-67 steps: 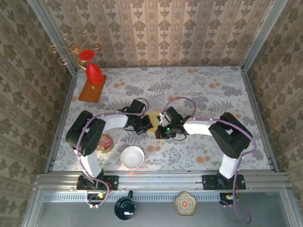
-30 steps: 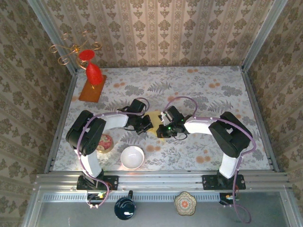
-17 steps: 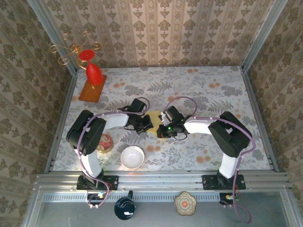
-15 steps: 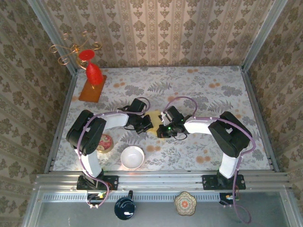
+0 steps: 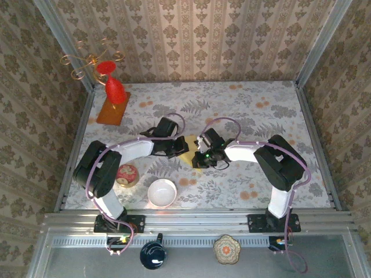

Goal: Fold a paper plane with a square sheet of paper (pick it up from the middle)
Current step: Third fold the triangle at the center of the table.

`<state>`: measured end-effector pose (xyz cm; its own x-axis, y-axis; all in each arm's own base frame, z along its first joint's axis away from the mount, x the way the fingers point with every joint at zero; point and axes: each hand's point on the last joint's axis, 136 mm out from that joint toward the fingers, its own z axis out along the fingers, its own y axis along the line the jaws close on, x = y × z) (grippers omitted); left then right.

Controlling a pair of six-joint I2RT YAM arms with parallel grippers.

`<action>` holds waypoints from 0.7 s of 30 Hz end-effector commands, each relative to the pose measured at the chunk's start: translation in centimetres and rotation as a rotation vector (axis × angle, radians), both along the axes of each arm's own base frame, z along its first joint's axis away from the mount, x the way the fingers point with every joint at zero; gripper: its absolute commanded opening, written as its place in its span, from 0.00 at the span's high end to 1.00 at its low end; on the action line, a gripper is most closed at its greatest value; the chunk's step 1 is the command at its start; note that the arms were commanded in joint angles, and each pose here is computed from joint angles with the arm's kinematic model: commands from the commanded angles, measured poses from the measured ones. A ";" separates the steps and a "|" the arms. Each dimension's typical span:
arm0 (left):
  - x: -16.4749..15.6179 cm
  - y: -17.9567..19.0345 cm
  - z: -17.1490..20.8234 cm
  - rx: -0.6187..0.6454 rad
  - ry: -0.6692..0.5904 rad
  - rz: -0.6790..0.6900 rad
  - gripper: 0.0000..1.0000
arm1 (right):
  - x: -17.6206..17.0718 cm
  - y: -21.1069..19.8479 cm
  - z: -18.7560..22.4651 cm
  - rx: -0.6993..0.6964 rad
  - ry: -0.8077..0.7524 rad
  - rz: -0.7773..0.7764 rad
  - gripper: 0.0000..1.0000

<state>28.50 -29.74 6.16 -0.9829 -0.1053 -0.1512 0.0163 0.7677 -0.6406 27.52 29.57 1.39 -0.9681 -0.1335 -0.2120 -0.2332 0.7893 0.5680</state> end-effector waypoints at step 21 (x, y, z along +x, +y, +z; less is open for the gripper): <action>-2.7 0.5 -5.0 0.071 0.079 -0.037 0.94 | -2.5 -3.0 -4.1 -0.153 0.141 -0.028 0.94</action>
